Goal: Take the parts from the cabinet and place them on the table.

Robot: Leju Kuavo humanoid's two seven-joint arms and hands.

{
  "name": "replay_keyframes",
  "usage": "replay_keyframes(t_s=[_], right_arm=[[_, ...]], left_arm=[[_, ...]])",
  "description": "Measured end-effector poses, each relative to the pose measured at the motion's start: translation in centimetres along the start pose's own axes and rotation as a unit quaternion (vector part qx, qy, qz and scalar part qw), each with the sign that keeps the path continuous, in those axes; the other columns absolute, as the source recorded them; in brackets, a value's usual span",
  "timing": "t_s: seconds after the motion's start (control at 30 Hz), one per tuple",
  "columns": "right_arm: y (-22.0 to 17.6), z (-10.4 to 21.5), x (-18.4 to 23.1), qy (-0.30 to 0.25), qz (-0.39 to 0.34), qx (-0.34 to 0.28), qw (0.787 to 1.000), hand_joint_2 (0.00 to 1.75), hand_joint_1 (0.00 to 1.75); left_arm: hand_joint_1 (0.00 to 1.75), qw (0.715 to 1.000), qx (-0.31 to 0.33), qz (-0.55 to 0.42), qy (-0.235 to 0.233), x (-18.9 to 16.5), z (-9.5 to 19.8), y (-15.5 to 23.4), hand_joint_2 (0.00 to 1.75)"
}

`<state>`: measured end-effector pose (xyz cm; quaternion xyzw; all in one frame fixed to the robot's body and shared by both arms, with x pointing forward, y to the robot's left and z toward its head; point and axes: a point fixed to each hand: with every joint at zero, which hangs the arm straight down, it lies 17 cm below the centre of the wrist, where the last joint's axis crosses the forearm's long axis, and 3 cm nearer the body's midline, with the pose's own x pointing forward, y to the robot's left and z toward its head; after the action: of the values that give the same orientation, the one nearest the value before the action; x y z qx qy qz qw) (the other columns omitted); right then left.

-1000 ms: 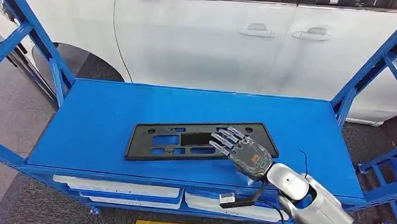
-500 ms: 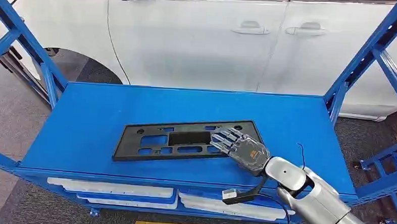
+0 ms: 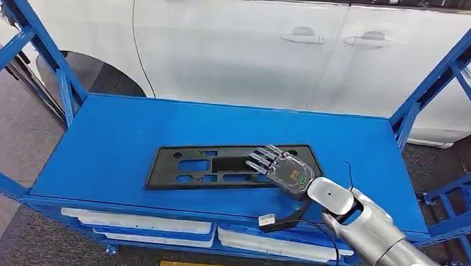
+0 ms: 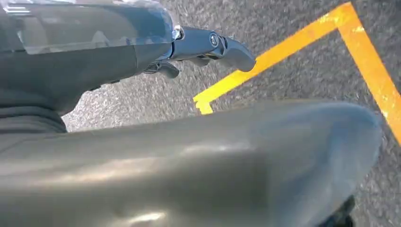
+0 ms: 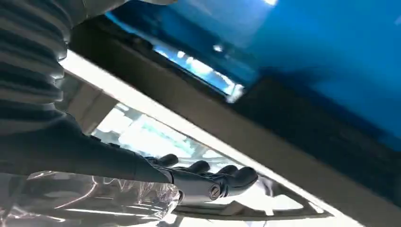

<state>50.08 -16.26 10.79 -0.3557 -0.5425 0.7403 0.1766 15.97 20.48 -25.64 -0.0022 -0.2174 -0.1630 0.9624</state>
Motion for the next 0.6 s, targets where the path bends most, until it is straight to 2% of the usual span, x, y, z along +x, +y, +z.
replay_keyframes(t_s=[0.3,0.33,0.37,0.4,0.43,0.6], right_arm=[[-2.5,-2.5,0.4,-0.011,-0.001,-0.018,1.0,1.75,0.0],[-2.6,-2.6,0.4,-0.011,0.0,-0.018,1.0,1.75,0.14],[-2.5,-2.7,0.6,-0.013,-0.002,-0.018,1.0,1.75,1.45],[-2.4,-2.7,0.8,-0.016,-0.004,-0.016,1.0,1.75,1.52],[-2.4,-2.8,1.1,-0.021,-0.007,-0.014,1.0,1.75,1.75],[-3.2,-3.5,1.1,-0.03,-0.009,-0.016,0.999,1.75,1.71]], left_arm=[[0.0,1.0,-0.005,-0.011,-0.015,0.8,0.0,-0.4,0.0],[0.0,1.0,-0.005,-0.007,-0.015,0.8,0.0,-0.4,0.0],[0.0,1.0,-0.004,-0.005,-0.014,0.7,0.0,-0.4,0.0],[0.0,1.0,-0.005,-0.002,-0.013,0.5,0.0,-0.5,0.0],[0.0,1.0,-0.005,0.0,-0.012,0.4,0.1,-0.6,0.0],[0.0,1.0,-0.004,0.004,-0.011,0.4,0.1,-0.5,0.0]])
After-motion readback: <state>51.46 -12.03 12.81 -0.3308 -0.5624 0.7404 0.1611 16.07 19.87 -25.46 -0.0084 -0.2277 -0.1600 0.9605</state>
